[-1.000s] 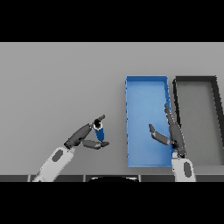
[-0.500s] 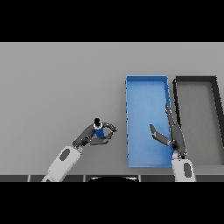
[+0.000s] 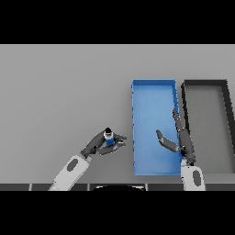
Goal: Pick up the blue pipe and place it into the blue bin.
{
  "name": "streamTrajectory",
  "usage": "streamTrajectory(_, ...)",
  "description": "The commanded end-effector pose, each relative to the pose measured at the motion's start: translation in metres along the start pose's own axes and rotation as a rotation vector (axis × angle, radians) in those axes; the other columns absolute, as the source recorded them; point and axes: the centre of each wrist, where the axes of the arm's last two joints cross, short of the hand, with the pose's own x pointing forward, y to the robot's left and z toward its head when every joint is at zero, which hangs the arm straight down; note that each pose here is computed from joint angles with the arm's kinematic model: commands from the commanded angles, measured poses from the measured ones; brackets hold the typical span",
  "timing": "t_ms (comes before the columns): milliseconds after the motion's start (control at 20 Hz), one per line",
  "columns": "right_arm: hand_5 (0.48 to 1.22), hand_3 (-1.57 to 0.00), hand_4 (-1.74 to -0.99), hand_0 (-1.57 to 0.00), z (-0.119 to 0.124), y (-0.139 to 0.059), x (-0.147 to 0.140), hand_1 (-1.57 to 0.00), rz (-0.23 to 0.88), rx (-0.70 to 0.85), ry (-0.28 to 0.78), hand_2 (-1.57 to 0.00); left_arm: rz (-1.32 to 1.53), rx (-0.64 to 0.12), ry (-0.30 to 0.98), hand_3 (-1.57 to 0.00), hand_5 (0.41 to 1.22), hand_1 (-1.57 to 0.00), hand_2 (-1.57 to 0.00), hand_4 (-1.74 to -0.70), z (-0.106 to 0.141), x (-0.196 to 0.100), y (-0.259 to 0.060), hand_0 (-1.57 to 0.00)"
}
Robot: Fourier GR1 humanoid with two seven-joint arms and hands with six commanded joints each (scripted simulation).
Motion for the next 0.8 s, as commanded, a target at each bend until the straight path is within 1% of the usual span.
streamTrajectory(0,0.628,0.00,-1.219,0.00,-0.001,0.001,-0.002,0.00,-0.012,0.001,0.009,0.00,-0.006,0.004,-0.019,-1.49,1.188,-1.48,-1.50,-1.48,-0.004,0.006,0.002,-1.47)
streamTrajectory(50,0.630,0.00,-1.225,0.00,0.001,0.002,-0.004,0.00,-0.018,0.008,0.014,0.00,-0.006,0.009,-0.040,-1.51,1.194,-1.50,-1.51,-1.47,-0.007,0.010,0.007,-1.49)
streamTrajectory(100,0.633,0.00,-1.229,0.00,-0.001,0.003,-0.003,0.00,-0.013,0.003,0.011,0.00,0.006,0.006,-0.078,-1.52,1.200,-1.51,-1.52,-1.47,-0.010,0.017,0.005,-1.50)
streamTrajectory(150,0.636,0.00,-1.226,0.00,-0.001,0.000,-0.001,0.00,0.004,-0.007,0.004,0.00,0.007,0.001,-0.115,-1.53,1.204,-1.53,-1.53,-1.47,-0.010,0.024,0.003,-1.52)
streamTrajectory(300,0.640,0.00,-1.204,0.00,-0.002,0.000,-0.003,0.00,0.022,-0.010,0.000,0.00,0.007,-0.019,-0.135,-1.55,1.212,-1.55,-1.55,-1.47,-0.017,0.044,0.004,-1.54)
streamTrajectory(350,0.642,0.00,-1.194,0.00,-0.003,0.003,-0.004,0.00,0.027,-0.001,0.001,0.00,0.003,-0.042,-0.161,-1.55,1.214,-1.55,-1.56,-1.47,-0.022,0.052,0.001,-1.55)
streamTrajectory(400,0.643,0.00,-1.184,0.00,-0.004,0.002,-0.002,0.00,0.035,-0.006,0.001,0.00,-0.008,-0.056,-0.184,-1.56,1.215,-1.56,-1.56,-1.47,-0.021,0.057,0.002,-1.55)
streamTrajectory(600,0.643,0.00,-1.158,0.00,-0.002,-0.005,-0.003,0.00,0.046,-0.014,0.001,0.00,-0.016,-0.093,-0.181,-1.57,1.219,-1.56,-1.57,-1.47,-0.024,0.075,0.001,-1.56)
streamTrajectory(650,0.642,0.00,-1.155,0.00,0.001,-0.005,-0.003,0.00,0.042,-0.013,0.000,0.00,-0.025,-0.093,-0.161,-1.57,1.219,-1.57,-1.57,-1.47,-0.025,0.073,0.000,-1.57)
streamTrajectory(700,0.643,0.00,-1.151,0.00,0.000,-0.005,-0.002,0.00,0.050,-0.012,-0.010,0.00,-0.027,-0.107,-0.165,-1.57,1.220,-1.57,-1.57,-1.47,-0.024,0.075,-0.004,-1.57)
streamTrajectory(750,0.643,0.00,-1.145,0.00,0.002,-0.005,0.000,0.00,0.056,-0.018,-0.016,0.00,-0.033,-0.103,-0.160,-1.57,1.220,-1.57,-1.57,-1.47,-0.026,0.074,-0.005,-1.57)
